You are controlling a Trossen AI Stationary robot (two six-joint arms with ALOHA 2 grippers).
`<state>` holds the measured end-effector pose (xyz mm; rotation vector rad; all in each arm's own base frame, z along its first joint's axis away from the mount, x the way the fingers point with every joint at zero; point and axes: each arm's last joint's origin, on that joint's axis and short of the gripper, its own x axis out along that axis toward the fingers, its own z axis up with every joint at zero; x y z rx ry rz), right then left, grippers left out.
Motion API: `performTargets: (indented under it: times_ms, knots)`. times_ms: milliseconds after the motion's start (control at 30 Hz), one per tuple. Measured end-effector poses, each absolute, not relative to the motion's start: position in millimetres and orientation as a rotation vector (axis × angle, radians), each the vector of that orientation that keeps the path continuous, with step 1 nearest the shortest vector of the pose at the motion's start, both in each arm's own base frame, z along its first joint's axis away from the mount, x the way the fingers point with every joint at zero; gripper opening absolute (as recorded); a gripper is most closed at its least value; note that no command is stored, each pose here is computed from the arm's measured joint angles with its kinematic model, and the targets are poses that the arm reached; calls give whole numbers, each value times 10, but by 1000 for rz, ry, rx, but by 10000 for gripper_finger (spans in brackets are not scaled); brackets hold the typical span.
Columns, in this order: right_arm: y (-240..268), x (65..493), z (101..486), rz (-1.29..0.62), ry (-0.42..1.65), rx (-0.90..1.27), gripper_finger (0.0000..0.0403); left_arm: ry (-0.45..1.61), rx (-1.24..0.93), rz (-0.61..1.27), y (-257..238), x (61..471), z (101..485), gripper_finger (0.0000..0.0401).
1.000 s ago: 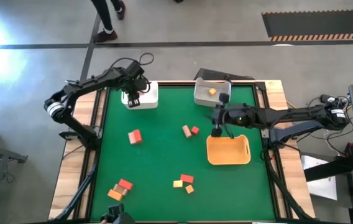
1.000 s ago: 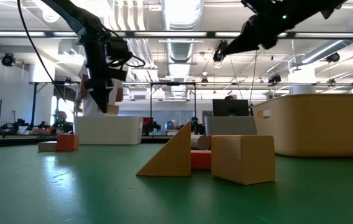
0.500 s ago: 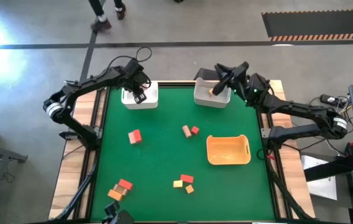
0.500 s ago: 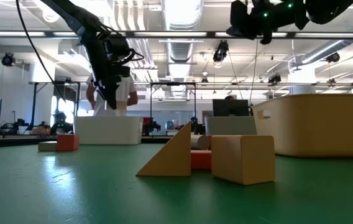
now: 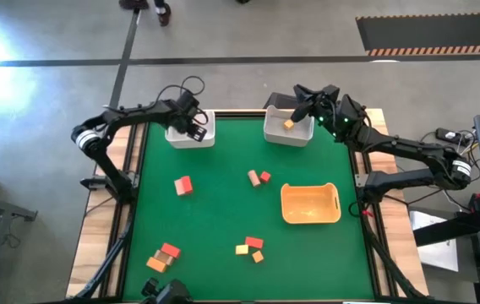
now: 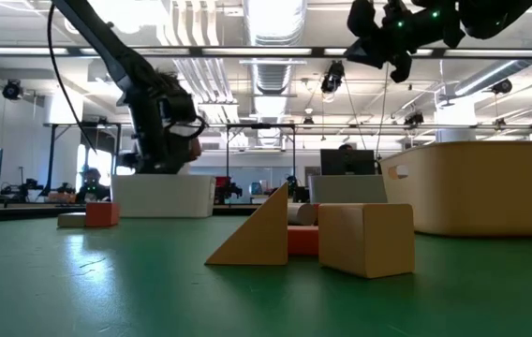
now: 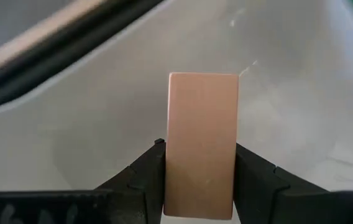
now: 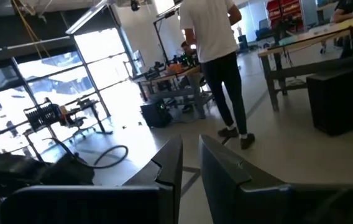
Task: Sort & place blocks by color
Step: Put the brown block into the white bin, then put the orange block into the yellow bin
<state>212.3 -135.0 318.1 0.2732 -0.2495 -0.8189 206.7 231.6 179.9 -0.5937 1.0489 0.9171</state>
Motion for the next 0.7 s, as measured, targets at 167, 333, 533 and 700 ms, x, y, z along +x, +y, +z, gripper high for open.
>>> performTargets:
  times_ms: [167, 333, 533, 700]
  knots:
    - [-1347, 2122, 3184, -816, -255, 283, 43, 1042, -577, 978, 2337, 2065, 1791, 130]
    - [-1349, 2123, 3182, -817, -253, 282, 43, 1039, -572, 990, 2350, 2056, 1793, 134]
    - [-1349, 2123, 3182, -817, -253, 280, 43, 1047, -579, 985, 2342, 2053, 1790, 182]
    - [-1349, 2123, 3181, -818, -244, 265, 43, 1043, -578, 983, 2333, 2046, 1814, 219]
